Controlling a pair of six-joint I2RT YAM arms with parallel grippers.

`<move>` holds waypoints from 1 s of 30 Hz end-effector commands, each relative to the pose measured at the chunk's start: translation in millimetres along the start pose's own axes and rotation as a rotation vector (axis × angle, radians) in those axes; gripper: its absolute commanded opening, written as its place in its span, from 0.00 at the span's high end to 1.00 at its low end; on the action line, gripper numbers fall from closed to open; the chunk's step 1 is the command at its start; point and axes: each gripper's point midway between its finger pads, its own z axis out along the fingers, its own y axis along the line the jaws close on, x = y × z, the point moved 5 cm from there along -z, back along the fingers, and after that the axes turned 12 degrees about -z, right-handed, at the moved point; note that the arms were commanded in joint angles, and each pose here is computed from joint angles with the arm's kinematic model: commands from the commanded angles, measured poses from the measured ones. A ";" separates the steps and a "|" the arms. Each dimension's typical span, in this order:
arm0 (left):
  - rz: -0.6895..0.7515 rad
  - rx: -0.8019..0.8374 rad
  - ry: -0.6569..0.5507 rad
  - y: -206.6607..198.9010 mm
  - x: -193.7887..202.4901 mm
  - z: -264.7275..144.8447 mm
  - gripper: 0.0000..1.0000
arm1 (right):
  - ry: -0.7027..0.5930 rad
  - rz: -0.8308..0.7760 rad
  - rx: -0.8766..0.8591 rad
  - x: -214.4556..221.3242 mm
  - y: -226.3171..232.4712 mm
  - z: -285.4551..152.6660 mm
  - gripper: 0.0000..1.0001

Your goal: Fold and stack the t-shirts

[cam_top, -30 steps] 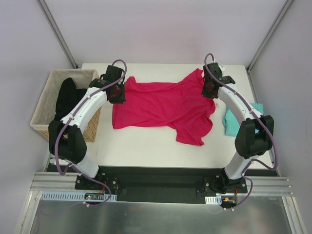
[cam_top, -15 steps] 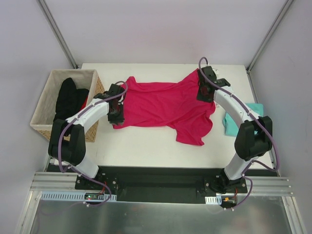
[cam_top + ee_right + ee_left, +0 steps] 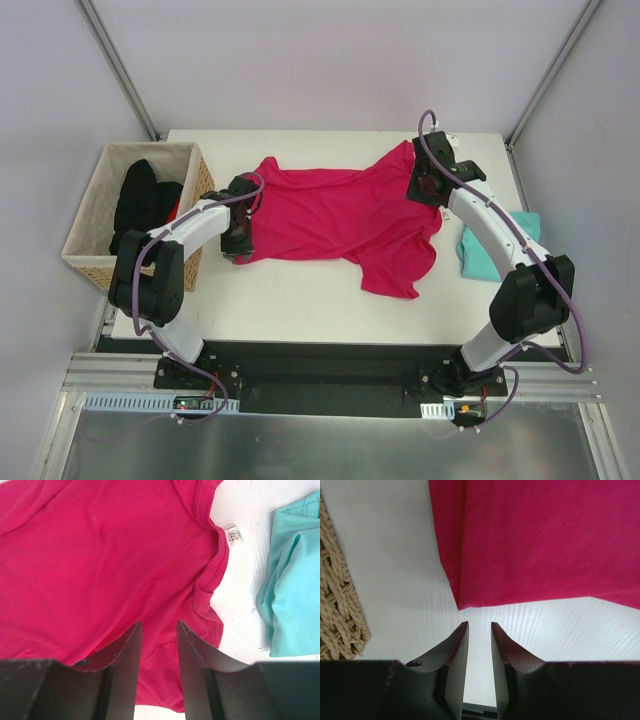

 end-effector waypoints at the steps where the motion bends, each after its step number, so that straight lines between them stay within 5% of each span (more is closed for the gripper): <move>1: -0.006 -0.043 -0.014 -3.1 -13.2 1.6 0.76 | -0.095 0.039 -0.027 -21.9 -5.5 -37.0 0.62; 30: -0.036 -0.026 0.076 5.9 -21.7 20.9 0.78 | -0.146 0.079 -0.044 -38.0 -10.8 -56.2 0.63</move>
